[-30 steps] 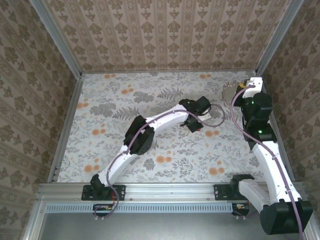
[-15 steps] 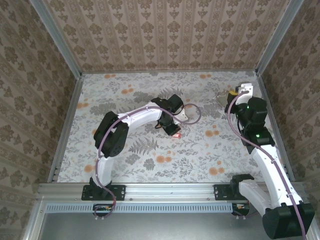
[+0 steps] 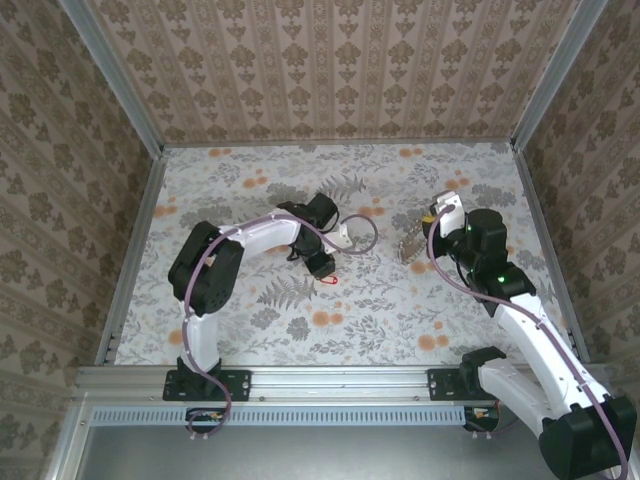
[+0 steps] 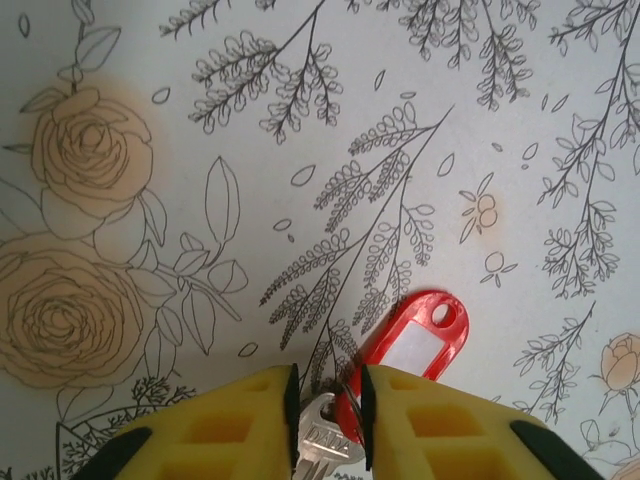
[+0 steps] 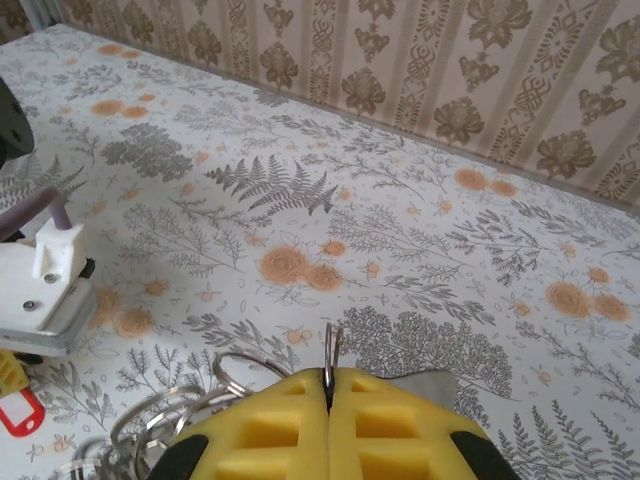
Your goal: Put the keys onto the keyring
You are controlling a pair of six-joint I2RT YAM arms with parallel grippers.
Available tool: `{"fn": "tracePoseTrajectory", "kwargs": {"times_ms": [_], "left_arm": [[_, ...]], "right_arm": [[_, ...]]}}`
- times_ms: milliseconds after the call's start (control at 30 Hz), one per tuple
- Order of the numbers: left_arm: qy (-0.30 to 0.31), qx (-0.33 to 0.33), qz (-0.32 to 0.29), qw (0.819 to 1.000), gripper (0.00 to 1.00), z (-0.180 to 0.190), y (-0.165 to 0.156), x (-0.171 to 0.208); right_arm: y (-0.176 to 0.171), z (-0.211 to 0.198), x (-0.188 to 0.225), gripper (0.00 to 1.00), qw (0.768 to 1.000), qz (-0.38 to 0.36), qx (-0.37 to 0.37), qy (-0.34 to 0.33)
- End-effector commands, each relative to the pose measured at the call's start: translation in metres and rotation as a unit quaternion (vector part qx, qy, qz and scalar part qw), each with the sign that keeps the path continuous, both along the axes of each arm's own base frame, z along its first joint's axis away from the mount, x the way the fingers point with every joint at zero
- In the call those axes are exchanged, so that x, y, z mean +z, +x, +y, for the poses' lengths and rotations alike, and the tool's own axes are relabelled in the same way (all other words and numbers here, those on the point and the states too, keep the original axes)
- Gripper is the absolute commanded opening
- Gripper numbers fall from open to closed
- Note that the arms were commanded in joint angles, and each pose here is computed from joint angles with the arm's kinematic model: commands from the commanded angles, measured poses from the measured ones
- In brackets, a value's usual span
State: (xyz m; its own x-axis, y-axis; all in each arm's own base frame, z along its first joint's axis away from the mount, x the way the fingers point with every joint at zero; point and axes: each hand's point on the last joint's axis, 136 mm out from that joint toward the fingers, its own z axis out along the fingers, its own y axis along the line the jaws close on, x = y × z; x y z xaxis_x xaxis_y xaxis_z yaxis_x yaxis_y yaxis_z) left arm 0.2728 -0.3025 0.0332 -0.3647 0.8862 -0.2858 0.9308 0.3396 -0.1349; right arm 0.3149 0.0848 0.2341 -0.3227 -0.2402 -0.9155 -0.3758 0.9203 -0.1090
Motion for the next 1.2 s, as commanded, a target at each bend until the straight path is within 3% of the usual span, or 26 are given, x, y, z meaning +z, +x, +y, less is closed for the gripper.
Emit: {"fn": "tracePoseTrajectory", "kwargs": {"times_ms": [0, 267, 667, 1067, 1167], "left_arm": [[-0.018, 0.013, -0.009, 1.0, 0.28, -0.002, 0.007, 0.013], [-0.024, 0.109, 0.014, 0.994, 0.39, 0.011, -0.004, 0.025], [0.021, 0.139, 0.03, 0.99, 0.4, 0.01, -0.001, 0.003], [0.036, 0.128, 0.032, 0.991, 0.26, 0.011, -0.006, 0.004], [0.045, 0.123, 0.038, 0.991, 0.26, 0.012, -0.009, 0.001]], "right_arm": [[-0.004, 0.005, 0.014, 0.0, 0.999, -0.021, 0.022, -0.012], [-0.011, 0.0, 0.011, 0.0, 0.999, -0.015, 0.02, -0.033], [-0.012, -0.001, 0.016, 0.0, 0.999, -0.023, 0.02, -0.04], [-0.013, -0.003, 0.023, 0.0, 0.998, -0.033, 0.018, -0.046], [-0.013, -0.003, 0.023, 0.0, 0.998, -0.033, 0.018, -0.045]]}}
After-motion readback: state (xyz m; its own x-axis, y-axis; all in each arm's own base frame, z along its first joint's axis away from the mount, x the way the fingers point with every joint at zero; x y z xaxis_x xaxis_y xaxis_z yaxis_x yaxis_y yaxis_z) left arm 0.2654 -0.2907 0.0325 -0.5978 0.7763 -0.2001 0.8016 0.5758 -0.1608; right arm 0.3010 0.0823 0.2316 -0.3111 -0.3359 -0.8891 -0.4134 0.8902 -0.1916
